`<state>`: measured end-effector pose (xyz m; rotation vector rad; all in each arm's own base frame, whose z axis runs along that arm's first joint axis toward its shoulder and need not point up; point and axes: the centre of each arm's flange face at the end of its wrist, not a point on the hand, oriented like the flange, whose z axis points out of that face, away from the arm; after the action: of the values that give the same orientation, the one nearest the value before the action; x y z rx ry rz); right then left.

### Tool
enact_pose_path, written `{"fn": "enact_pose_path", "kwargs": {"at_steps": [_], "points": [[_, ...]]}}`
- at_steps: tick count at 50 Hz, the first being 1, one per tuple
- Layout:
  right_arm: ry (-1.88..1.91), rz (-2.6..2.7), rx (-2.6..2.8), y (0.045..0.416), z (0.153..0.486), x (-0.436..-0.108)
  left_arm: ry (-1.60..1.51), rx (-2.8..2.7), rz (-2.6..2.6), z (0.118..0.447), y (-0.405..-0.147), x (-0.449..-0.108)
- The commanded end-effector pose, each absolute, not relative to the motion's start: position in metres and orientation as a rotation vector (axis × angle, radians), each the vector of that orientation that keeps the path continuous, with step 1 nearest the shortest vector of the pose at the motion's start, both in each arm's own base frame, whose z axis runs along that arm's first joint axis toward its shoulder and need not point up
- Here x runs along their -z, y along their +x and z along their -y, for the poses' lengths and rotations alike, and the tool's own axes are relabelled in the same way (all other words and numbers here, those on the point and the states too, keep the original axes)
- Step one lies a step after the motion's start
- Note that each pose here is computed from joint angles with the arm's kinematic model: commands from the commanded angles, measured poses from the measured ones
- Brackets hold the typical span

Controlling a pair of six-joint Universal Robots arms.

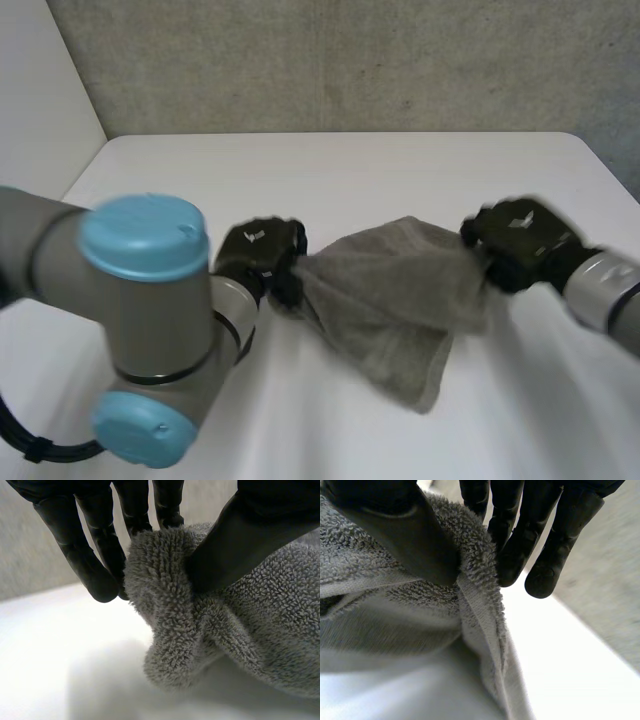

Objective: Fold the towel.

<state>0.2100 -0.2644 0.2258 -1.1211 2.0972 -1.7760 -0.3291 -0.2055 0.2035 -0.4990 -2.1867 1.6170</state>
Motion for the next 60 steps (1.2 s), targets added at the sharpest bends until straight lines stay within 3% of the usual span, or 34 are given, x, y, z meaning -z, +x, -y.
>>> {"fn": "enact_pose_path", "kwargs": {"at_steps": [1, 5, 11, 14, 16, 18, 20, 21, 26, 30, 36, 40, 46, 53, 60], "points": [[-0.88, -1.92, 2.049, 0.183, 0.241, -0.339, -0.417, -1.776, 1.994, 0.191, -0.308, -0.284], [-0.865, -1.86, 2.069, 0.182, 0.219, -0.378, -0.361, -1.858, 1.917, 0.191, -0.294, -0.314], [-0.904, -1.85, 1.973, 0.189, 0.211, -0.375, -0.36, -1.851, 1.93, 0.198, -0.289, -0.311], [-0.949, -1.836, 1.865, 0.208, 0.213, -0.359, -0.357, -1.832, 1.985, 0.209, -0.282, -0.297], [-1.02, -1.832, 1.684, 0.245, 0.212, -0.331, -0.356, -1.769, 2.1, 0.229, -0.279, -0.264], [-1.021, -1.832, 1.683, 0.245, 0.212, -0.331, -0.352, -1.737, 2.154, 0.24, -0.278, -0.249], [-1.081, -1.917, 1.504, 0.281, 0.212, -0.29, -0.341, -1.714, 2.208, 0.25, -0.275, -0.235], [-1.081, -1.918, 1.503, 0.281, 0.212, -0.289, -0.326, -1.701, 2.251, 0.262, -0.271, -0.223], [-1.151, -2.016, 1.268, 0.322, 0.212, -0.221, -0.321, -1.694, 2.37, 0.302, -0.258, -0.19], [-1.126, -2.007, 1.19, 0.343, 0.207, -0.205, -0.349, -1.747, 2.429, 0.339, -0.247, -0.174], [-0.949, -1.94, 1.201, 0.365, 0.204, -0.223, -0.276, -1.818, 2.426, 0.366, -0.23, -0.181], [-0.885, -1.949, 1.359, 0.355, 0.212, -0.246, -0.287, -1.83, 2.404, 0.36, -0.233, -0.192], [-0.891, -2.083, 1.41, 0.326, 0.211, -0.236, -0.308, -1.845, 2.37, 0.32, -0.231, -0.218], [-0.941, -2.127, 1.498, 0.278, 0.187, -0.229, -0.364, -1.854, 2.306, 0.264, -0.232, -0.233], [-1.039, -2.076, 1.488, 0.265, 0.153, -0.216, -0.472, -1.75, 2.323, 0.203, -0.232, -0.219]]}}
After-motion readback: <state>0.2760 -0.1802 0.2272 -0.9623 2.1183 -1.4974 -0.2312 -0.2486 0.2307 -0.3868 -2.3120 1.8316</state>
